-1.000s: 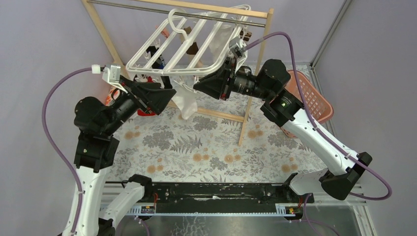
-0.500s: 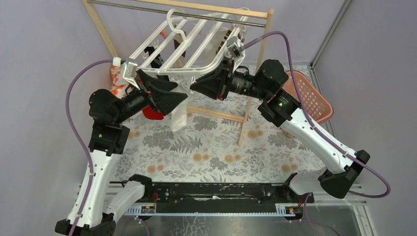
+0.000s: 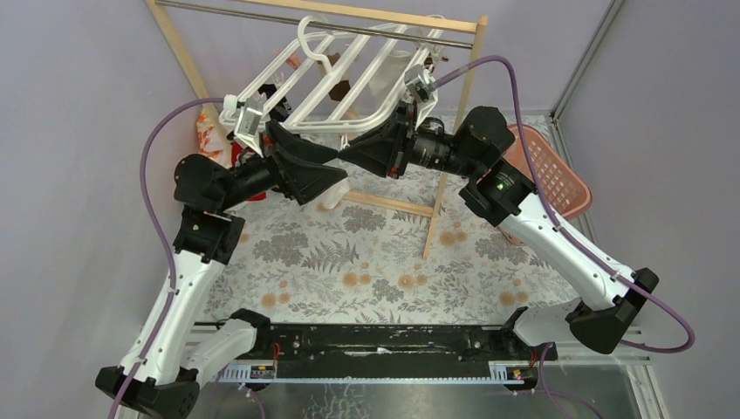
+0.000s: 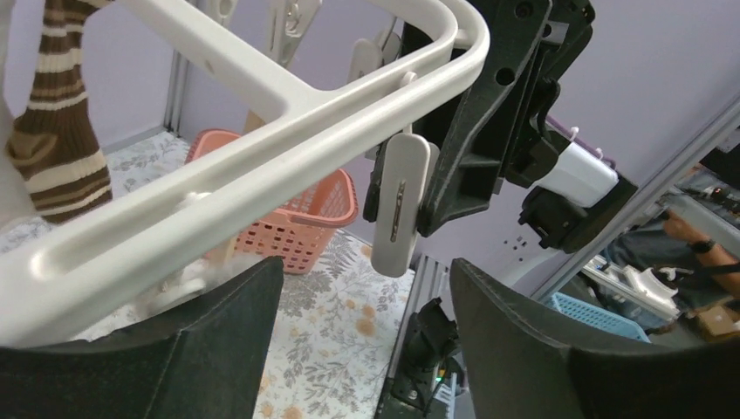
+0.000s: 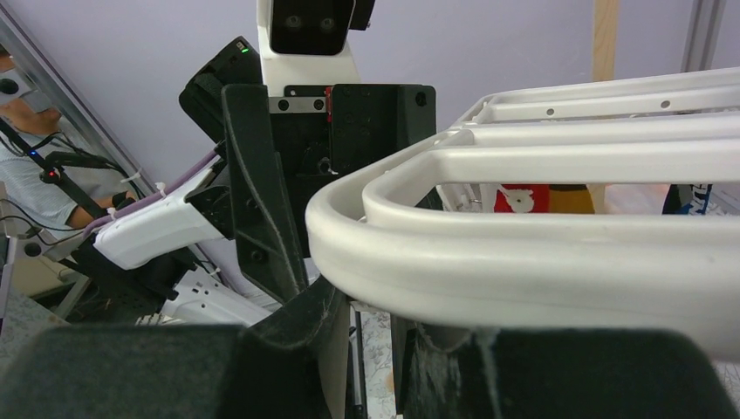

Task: Clip the socks to the hanger
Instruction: Open the clamp at the hanger.

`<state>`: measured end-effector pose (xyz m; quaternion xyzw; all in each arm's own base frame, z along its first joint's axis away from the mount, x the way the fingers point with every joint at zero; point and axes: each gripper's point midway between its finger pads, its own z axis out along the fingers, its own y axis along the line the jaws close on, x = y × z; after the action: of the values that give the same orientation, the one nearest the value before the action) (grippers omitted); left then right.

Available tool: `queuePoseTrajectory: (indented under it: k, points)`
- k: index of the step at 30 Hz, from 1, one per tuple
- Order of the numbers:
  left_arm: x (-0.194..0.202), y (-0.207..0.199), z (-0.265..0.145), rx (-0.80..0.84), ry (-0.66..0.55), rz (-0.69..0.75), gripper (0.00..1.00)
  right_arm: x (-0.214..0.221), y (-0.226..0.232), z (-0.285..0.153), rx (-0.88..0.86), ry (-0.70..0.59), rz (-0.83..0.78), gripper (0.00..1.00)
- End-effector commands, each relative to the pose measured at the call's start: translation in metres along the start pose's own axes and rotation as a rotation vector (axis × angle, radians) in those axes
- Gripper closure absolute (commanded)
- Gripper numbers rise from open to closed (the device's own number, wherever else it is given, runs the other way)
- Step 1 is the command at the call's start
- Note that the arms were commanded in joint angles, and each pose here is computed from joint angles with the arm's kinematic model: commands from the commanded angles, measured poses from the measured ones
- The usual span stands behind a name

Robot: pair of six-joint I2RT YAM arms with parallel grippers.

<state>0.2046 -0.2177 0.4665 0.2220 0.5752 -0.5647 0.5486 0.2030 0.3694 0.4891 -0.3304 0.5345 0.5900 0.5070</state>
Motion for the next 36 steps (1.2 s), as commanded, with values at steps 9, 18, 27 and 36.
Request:
queuePoseTrajectory:
  k: [9,18,27,36]
  points:
    - [-0.008,-0.012,0.011,0.060,-0.022,0.042,1.00,-0.012,0.035,-0.014,-0.085,-0.028,-0.042,1.00]
    - [-0.007,-0.013,0.011,0.062,-0.029,0.046,1.00,-0.009,0.033,-0.015,-0.077,-0.028,-0.046,0.73]
    - [-0.010,-0.016,0.012,0.068,-0.037,0.049,1.00,-0.002,0.029,-0.015,-0.070,-0.018,-0.044,0.65]
    - [-0.011,-0.017,0.007,0.031,-0.041,0.068,1.00,-0.001,0.025,-0.013,-0.058,-0.026,-0.047,1.00]
